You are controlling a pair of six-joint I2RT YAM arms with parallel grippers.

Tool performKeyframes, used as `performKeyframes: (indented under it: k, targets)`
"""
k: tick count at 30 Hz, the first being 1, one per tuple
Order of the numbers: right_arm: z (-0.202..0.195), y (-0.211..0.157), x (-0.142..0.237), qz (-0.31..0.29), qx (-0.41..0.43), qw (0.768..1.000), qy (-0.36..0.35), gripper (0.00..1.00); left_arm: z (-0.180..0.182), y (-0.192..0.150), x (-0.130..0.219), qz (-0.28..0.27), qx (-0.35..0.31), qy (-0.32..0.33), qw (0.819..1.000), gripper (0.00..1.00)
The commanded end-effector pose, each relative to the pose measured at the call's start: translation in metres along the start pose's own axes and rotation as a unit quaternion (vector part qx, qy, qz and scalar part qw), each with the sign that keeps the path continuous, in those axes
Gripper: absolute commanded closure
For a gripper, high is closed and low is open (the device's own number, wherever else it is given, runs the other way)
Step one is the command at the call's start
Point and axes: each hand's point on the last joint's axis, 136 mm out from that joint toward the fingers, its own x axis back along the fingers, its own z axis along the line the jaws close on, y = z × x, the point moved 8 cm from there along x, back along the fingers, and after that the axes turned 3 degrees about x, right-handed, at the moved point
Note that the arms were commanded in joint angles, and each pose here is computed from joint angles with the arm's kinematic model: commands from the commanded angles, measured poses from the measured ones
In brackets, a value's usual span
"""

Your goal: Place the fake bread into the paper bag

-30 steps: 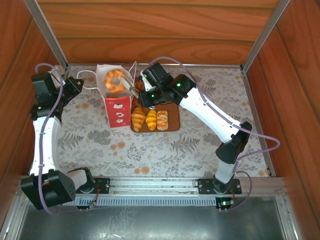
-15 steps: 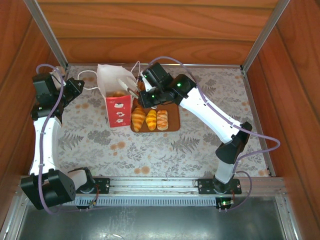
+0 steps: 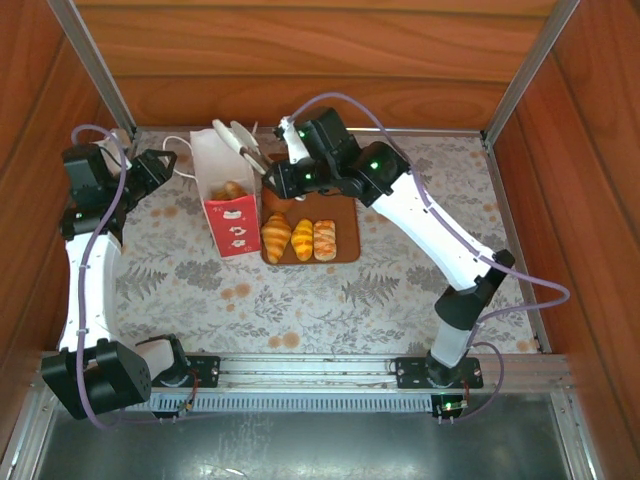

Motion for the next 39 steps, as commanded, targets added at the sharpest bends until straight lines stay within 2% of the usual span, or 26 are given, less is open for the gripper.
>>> performKeyframes:
  k: [1,4,5,8,16,20,25,32,39]
  targets:
    - [0.023,0.033,0.053,-0.103,0.03,0.992,0.069,0.66,-0.015,0.009,0.01,-0.021,-0.022,-0.011,0.999,0.26]
    - [0.027,0.043,0.072,-0.137,0.038,0.987,0.079,0.67,-0.014,0.01,0.014,-0.035,-0.022,0.003,0.999,0.17]
    - [0.031,0.045,0.094,-0.162,0.043,0.982,0.084,0.68,-0.013,0.01,0.017,-0.044,-0.019,0.011,0.999,0.11]
    - [0.027,0.048,0.113,-0.192,0.049,0.978,0.06,0.7,-0.008,0.01,0.022,-0.061,-0.011,0.028,0.998,0.0]
    - [-0.021,0.021,0.142,-0.2,0.001,0.979,-0.04,0.7,0.0,0.006,0.037,-0.088,-0.004,0.047,0.995,0.0]
    - [-0.064,-0.008,0.141,-0.165,-0.051,0.98,-0.097,0.69,0.003,-0.002,0.044,-0.097,-0.015,0.054,0.994,0.0]
    - [-0.115,-0.051,0.113,-0.078,-0.118,0.978,-0.153,0.7,0.009,-0.017,0.049,-0.103,-0.026,0.058,0.993,0.0]
    - [-0.15,-0.089,0.055,0.053,-0.161,0.976,-0.139,0.7,0.021,-0.038,0.049,-0.092,-0.015,0.056,0.994,0.0]
    - [-0.17,-0.097,0.012,0.115,-0.164,0.972,-0.123,0.7,0.031,-0.042,0.042,-0.097,0.004,0.058,0.994,0.0]
